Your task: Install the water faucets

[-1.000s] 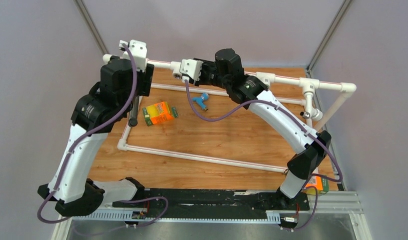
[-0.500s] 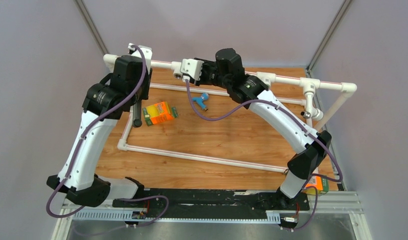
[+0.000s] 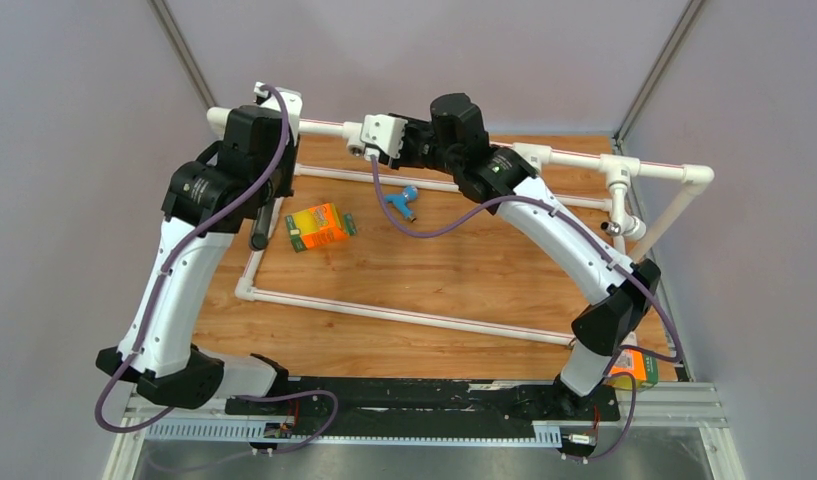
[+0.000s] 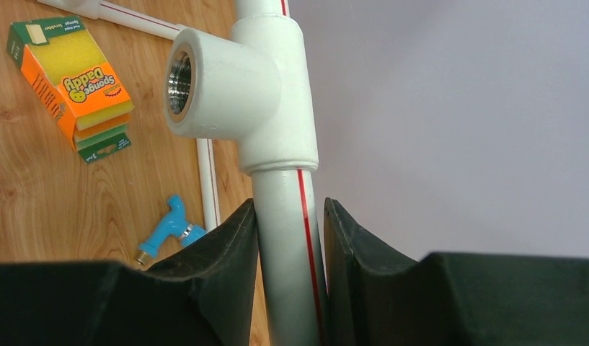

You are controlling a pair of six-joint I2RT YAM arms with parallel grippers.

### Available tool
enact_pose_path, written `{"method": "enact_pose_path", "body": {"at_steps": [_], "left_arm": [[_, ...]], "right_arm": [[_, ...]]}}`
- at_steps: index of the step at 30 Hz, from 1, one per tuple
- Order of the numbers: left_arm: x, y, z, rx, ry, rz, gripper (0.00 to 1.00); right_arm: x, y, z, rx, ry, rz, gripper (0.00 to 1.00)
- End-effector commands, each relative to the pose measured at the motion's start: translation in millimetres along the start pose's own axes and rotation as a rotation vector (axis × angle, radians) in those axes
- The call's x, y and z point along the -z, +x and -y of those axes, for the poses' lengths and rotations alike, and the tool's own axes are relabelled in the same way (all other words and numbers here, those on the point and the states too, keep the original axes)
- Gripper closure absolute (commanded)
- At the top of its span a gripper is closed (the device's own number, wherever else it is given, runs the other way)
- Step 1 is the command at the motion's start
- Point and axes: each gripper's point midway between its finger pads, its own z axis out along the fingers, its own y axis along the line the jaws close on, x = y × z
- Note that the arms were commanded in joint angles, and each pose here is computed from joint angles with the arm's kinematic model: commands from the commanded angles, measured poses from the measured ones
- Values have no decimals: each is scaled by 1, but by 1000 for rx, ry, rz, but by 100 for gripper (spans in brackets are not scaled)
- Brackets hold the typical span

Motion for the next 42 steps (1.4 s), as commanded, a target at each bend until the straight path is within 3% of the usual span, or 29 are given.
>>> {"method": "enact_pose_path", "body": {"at_steps": [1, 2, 4, 6, 8, 13, 21, 28, 35, 42], "left_arm": [[3, -5, 22, -89, 104, 3, 58], [8, -14, 16, -66, 83, 44, 46], [19, -34, -3, -8, 11, 128, 33], [35, -51, -18, 56, -28, 228, 26], [50, -63, -31, 122, -61, 318, 23], [100, -77, -60, 279, -78, 527, 23], [159, -46, -100, 508, -104, 751, 23], [169, -7, -100, 563, -54, 802, 22], [158, 34, -93, 610, -29, 778, 22], [174, 64, -101, 688, -3, 845, 22]], "right_arm": [[-38, 50, -54, -150, -171, -102, 99], [-41, 52, -51, -156, -167, -103, 98], [-46, 55, -43, -168, -152, -100, 92], [-48, 55, -34, -177, -135, -98, 63], [-46, 48, -24, -176, -114, -79, 38], [-26, 11, 8, -181, -48, 3, 2], [54, -45, 47, -219, 77, 125, 0], [167, -85, 70, -331, 315, 313, 0], [273, -44, 84, -542, 735, 310, 0], [353, 0, 42, -656, 930, 369, 0]]}}
